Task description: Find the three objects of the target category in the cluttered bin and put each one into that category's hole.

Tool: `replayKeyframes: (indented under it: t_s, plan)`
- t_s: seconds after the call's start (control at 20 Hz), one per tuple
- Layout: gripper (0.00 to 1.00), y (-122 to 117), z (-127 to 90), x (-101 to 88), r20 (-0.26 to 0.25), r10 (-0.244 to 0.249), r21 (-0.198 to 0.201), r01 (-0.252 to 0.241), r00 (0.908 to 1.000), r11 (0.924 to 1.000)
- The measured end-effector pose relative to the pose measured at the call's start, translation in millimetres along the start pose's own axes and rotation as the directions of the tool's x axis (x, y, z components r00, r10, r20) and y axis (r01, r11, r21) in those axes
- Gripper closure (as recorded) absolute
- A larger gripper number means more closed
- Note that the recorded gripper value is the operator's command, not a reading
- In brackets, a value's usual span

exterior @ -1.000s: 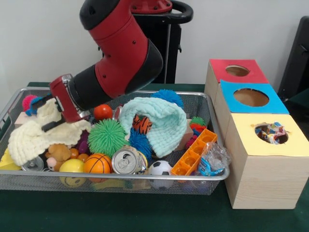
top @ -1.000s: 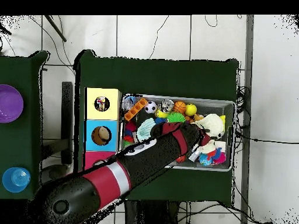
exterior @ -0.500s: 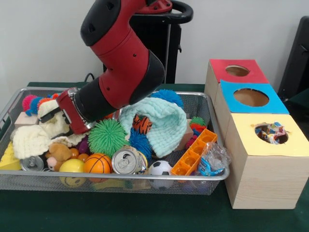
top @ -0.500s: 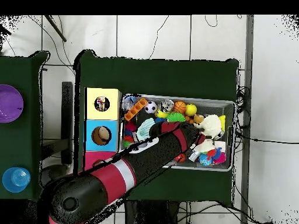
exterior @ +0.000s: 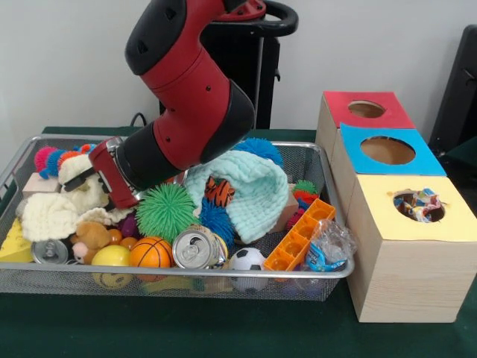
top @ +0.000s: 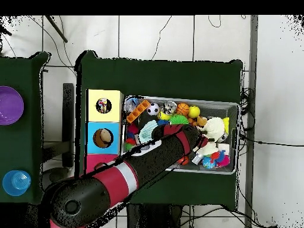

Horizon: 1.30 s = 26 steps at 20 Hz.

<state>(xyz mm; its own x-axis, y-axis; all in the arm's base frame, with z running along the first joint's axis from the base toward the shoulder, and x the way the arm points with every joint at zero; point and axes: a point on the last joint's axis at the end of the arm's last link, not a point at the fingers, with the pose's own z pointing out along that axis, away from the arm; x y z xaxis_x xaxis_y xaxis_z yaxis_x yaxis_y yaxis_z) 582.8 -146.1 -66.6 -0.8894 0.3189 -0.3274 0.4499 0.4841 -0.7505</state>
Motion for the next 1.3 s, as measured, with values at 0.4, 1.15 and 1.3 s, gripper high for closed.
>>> replayKeyframes:
  t_s: [0.4,1.15,1.3]
  plan:
    - [1.0,3.1,0.5,-0.2,0.007,-0.003,-0.006,0.003,1.0,1.0]
    - [1.0,-2.9,-53.2,-17.1,0.089,-0.02,-0.025,0.022,0.9959,0.9995]
    - [1.0,-7.0,-75.5,-28.1,0.126,-0.022,-0.029,0.026,0.9918,0.9992]
